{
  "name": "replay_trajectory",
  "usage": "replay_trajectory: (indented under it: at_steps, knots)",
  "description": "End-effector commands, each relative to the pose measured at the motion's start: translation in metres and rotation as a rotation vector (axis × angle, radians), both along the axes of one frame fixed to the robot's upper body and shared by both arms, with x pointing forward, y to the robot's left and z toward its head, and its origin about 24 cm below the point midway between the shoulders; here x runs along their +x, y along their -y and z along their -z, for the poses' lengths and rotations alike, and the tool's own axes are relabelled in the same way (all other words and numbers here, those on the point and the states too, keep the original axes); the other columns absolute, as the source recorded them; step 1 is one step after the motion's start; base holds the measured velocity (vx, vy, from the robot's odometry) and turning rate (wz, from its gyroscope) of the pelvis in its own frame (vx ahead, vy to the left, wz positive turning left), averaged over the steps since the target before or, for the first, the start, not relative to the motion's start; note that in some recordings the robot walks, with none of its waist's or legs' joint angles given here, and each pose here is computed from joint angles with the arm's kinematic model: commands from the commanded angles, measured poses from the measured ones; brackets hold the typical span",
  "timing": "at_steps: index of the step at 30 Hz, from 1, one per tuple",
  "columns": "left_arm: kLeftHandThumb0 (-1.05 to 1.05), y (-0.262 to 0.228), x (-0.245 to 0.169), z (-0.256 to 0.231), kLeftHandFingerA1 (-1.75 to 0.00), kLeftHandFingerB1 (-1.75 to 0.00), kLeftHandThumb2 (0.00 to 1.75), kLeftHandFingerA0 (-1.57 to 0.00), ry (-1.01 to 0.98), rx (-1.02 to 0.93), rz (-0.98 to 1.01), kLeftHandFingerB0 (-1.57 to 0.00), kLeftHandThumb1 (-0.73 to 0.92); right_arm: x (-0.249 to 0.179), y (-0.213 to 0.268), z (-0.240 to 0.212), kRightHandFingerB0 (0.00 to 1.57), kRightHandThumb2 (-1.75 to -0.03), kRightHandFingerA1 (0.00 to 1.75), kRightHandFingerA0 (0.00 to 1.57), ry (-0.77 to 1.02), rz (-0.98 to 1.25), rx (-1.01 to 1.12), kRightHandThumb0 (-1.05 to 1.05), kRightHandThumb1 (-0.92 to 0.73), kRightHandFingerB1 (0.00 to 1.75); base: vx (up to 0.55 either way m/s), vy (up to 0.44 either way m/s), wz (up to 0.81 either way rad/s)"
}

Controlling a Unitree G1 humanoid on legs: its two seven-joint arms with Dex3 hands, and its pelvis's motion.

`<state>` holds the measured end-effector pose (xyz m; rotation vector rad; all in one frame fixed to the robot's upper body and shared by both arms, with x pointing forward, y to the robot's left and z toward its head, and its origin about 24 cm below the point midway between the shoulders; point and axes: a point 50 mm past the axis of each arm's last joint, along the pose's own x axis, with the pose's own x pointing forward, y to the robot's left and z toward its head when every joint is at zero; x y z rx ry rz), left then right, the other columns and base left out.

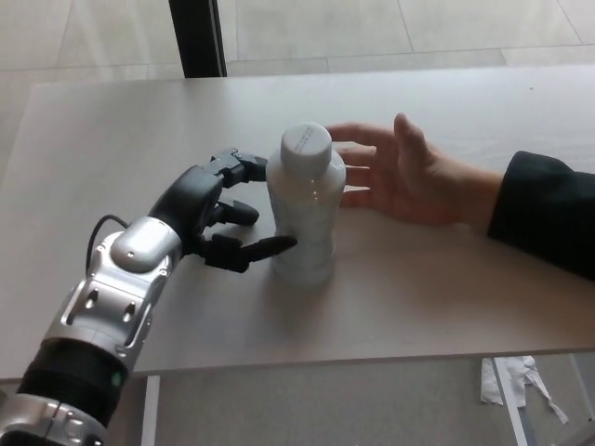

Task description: Pick up a bottle and hand it

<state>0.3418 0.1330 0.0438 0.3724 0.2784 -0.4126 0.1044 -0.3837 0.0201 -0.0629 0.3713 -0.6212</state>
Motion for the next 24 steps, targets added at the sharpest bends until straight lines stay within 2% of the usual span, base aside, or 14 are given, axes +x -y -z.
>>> replay_trajectory:
  at_steps: [1,3,7,12,13,15,16,17,18,19,20,21,22,24]
  knots:
    - [-1.05,0.022,-0.014,0.024,-0.97,-0.76,0.57,0.0,-0.099,-0.054,0.037,0.0,0.34,0.002,0.0,-0.001,0.41,-0.93,1.2,1.11,0.008,0.0,0.002,-0.77,-0.45,0.6,0.0,0.0,0.0]
    - [-1.05,0.024,-0.017,0.026,-0.98,-0.72,0.58,0.0,-0.084,-0.035,0.064,0.0,0.37,0.003,-0.001,-0.002,0.42,-0.58,1.16,1.04,0.012,-0.009,0.001,-0.78,-0.6,0.51,0.0,0.0,0.0]
    - [-1.05,0.039,-0.033,0.043,-0.96,-0.65,0.58,0.0,-0.083,-0.032,0.142,0.0,0.37,0.005,0.0,-0.004,0.35,-0.93,1.2,1.13,0.035,-0.017,0.008,-0.82,-0.46,0.57,0.0,0.0,0.0]
    - [-1.05,0.046,-0.043,0.049,-0.98,-0.54,0.57,0.0,-0.056,-0.017,0.174,0.0,0.4,0.008,0.001,-0.003,0.43,-0.58,0.94,0.85,0.038,-0.015,0.019,-0.78,-0.58,0.51,0.0,0.0,0.0]
    - [-1.05,0.048,-0.044,0.049,-1.02,-0.52,0.56,0.0,-0.049,-0.007,0.176,0.0,0.39,0.008,0.0,-0.004,0.41,-0.88,1.06,0.89,0.039,-0.019,0.012,-0.83,-0.46,0.59,0.0,0.0,0.0]
    - [-1.05,0.052,-0.046,0.049,-1.18,-0.5,0.6,0.0,-0.016,0.04,0.163,0.0,0.38,0.009,-0.001,-0.005,0.42,-0.58,1.26,0.99,0.04,-0.024,-0.003,-0.79,-0.59,0.51,0.0,0.0,0.0]
    - [-1.05,0.053,-0.048,0.05,-1.21,-0.27,0.59,0.0,0.002,0.062,0.137,0.0,0.39,0.009,-0.002,-0.006,0.34,-0.93,1.21,1.09,0.042,-0.018,0.006,-0.77,-0.44,0.57,0.0,0.0,0.0]
    - [-1.05,0.055,-0.049,0.05,-1.34,-0.38,0.55,0.0,0.027,0.081,0.091,0.0,0.41,0.009,-0.001,-0.005,0.42,-0.58,1.41,1.08,0.043,-0.017,0.001,-0.81,-0.58,0.51,0.0,0.0,0.0]
    - [-1.05,0.059,-0.053,0.051,-1.16,-0.51,0.89,-0.37,0.126,0.083,-0.039,0.0,0.43,0.009,-0.001,-0.006,0.39,-0.62,1.28,1.09,0.046,-0.019,-0.007,-0.83,-0.56,0.51,0.0,0.0,0.0]
    - [-1.01,0.062,-0.055,0.052,-1.14,-0.2,0.51,-0.67,0.149,0.074,-0.101,0.0,0.51,0.009,-0.001,-0.006,0.37,-0.89,1.06,1.02,0.047,-0.012,-0.005,-0.79,-0.44,0.58,0.0,0.0,0.0]
    - [-1.01,0.063,-0.056,0.052,-1.14,-0.2,0.51,-0.67,0.155,0.07,-0.122,0.0,0.51,0.009,-0.001,-0.006,0.37,-0.89,1.06,1.02,0.047,-0.009,-0.005,-0.79,-0.44,0.58,0.0,0.0,0.0]
    - [-0.91,0.064,-0.056,0.052,-1.04,-0.18,0.55,-1.02,0.167,0.063,-0.143,0.0,0.6,0.01,-0.001,-0.006,0.38,-0.9,1.0,0.97,0.044,-0.006,-0.006,-0.79,-0.46,0.58,0.0,0.0,0.0]
    - [-0.89,0.066,-0.057,0.053,-1.07,-0.54,1.0,-1.26,0.191,0.046,-0.211,0.0,0.49,0.01,0.0,-0.005,0.37,-0.89,0.98,0.95,0.047,-0.001,-0.002,-0.75,-0.45,0.58,0.0,0.0,0.0]
    - [-0.68,0.071,-0.057,0.05,-1.3,-0.58,1.12,-1.57,0.235,0.041,-0.288,0.0,0.63,0.01,-0.001,-0.005,0.38,-0.89,0.9,0.89,0.046,-0.001,-0.002,-0.75,-0.46,0.59,0.0,0.0,0.0]
